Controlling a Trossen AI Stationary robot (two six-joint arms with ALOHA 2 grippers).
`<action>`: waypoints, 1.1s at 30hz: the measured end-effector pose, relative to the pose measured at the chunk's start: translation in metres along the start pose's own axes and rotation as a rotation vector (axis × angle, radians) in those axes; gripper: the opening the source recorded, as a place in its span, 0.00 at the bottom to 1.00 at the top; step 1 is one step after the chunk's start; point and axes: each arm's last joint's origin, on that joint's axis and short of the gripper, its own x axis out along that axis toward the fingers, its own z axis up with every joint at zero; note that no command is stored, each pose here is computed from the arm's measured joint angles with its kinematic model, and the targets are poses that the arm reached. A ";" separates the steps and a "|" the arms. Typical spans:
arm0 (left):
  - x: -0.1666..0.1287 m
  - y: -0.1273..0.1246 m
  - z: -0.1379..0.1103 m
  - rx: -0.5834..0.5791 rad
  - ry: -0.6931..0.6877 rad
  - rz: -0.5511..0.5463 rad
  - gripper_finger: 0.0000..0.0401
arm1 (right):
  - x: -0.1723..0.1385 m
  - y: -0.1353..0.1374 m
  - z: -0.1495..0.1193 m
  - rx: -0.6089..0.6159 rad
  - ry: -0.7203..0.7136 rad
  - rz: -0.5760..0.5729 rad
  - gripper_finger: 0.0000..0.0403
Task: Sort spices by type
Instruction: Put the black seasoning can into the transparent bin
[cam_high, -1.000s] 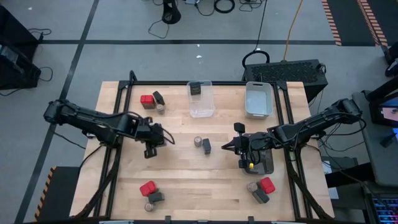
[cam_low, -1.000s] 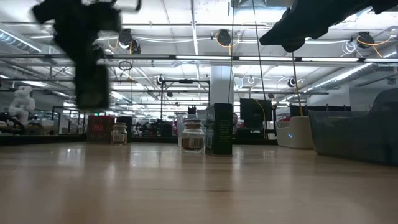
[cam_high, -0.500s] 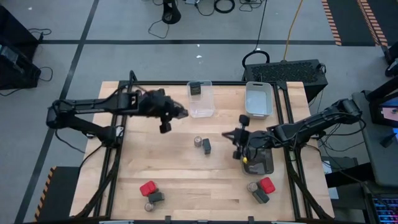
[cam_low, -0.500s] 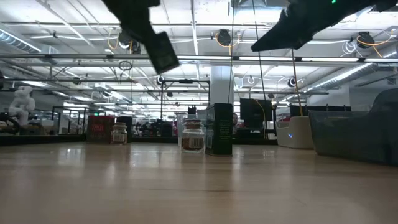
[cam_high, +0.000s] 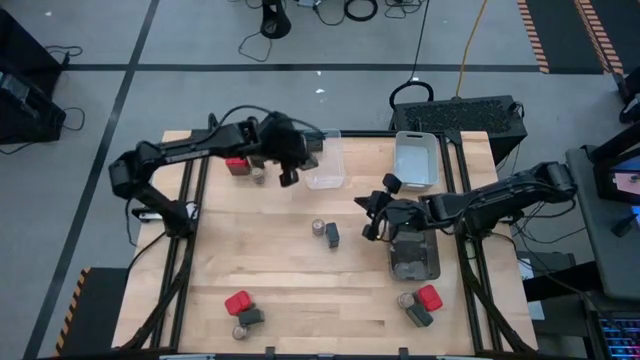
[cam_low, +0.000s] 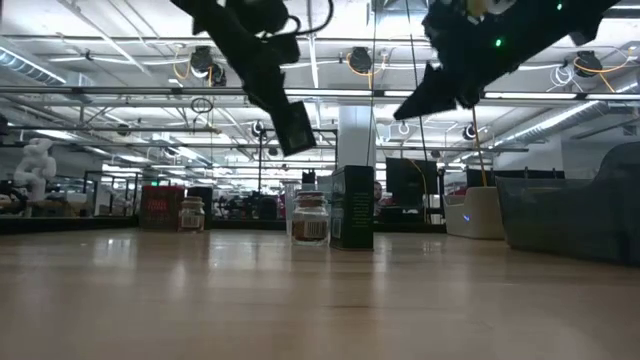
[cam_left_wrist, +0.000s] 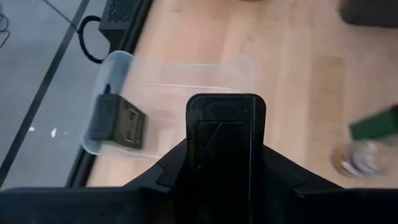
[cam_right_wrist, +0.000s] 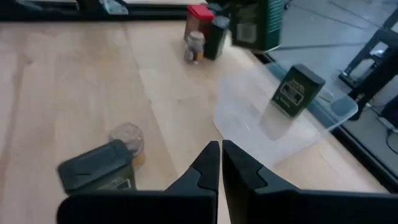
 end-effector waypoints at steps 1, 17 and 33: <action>0.003 0.005 0.003 -0.006 -0.001 0.008 0.32 | 0.003 0.000 -0.002 -0.004 0.013 -0.007 0.00; 0.070 0.057 0.021 0.032 0.045 -0.066 0.34 | 0.014 0.000 -0.009 -0.030 0.063 0.024 0.00; 0.109 0.080 -0.001 0.013 0.213 -0.099 0.34 | 0.014 -0.001 -0.011 -0.078 0.083 0.020 0.00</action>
